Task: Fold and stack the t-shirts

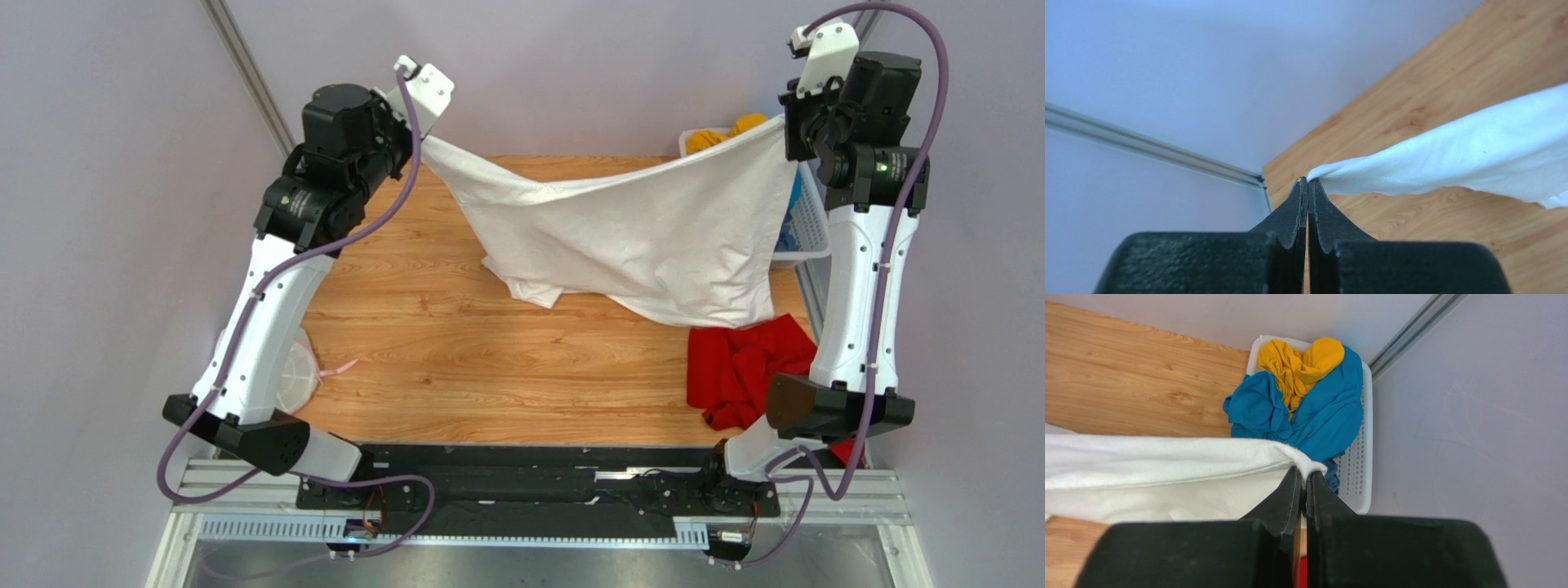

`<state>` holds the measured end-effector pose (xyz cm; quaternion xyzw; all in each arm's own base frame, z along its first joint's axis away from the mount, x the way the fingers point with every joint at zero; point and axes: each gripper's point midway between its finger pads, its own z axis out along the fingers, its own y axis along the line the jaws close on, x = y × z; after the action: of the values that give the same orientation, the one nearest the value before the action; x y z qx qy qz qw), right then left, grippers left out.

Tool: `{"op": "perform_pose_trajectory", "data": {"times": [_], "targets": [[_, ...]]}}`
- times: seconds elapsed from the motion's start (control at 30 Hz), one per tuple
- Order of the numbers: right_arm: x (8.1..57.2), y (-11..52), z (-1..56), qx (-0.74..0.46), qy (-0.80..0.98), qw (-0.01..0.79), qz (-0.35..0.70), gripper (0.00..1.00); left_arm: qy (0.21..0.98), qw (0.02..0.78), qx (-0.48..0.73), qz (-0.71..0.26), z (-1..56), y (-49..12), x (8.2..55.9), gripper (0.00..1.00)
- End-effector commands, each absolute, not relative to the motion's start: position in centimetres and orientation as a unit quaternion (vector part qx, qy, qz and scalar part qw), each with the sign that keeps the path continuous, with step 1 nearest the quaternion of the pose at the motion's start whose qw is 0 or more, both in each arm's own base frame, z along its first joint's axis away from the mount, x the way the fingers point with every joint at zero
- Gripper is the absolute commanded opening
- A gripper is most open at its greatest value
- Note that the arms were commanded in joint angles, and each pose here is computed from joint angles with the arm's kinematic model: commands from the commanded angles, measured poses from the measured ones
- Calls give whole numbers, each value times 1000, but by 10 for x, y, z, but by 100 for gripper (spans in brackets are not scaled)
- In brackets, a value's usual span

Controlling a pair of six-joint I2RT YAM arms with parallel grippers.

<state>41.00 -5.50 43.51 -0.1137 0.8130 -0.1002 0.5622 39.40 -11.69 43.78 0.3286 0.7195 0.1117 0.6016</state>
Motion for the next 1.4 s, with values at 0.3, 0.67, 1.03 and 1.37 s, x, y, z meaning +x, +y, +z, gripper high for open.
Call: {"op": "perform_pose_trajectory", "data": {"times": [0.3,0.67,1.03,1.37], "targets": [[325,-47,471,-149,793,575,-138,0,612,739,212,185,576,-28,270,0],[222,-41,516,-156,736,631,-190,0,548,795,153,209,598,28,150,0],[247,-89,543,-64,717,632,-287,0,482,828,71,276,671,42,181,0],[347,-118,573,-4,685,658,-314,0,440,821,-12,364,741,60,335,0]]}}
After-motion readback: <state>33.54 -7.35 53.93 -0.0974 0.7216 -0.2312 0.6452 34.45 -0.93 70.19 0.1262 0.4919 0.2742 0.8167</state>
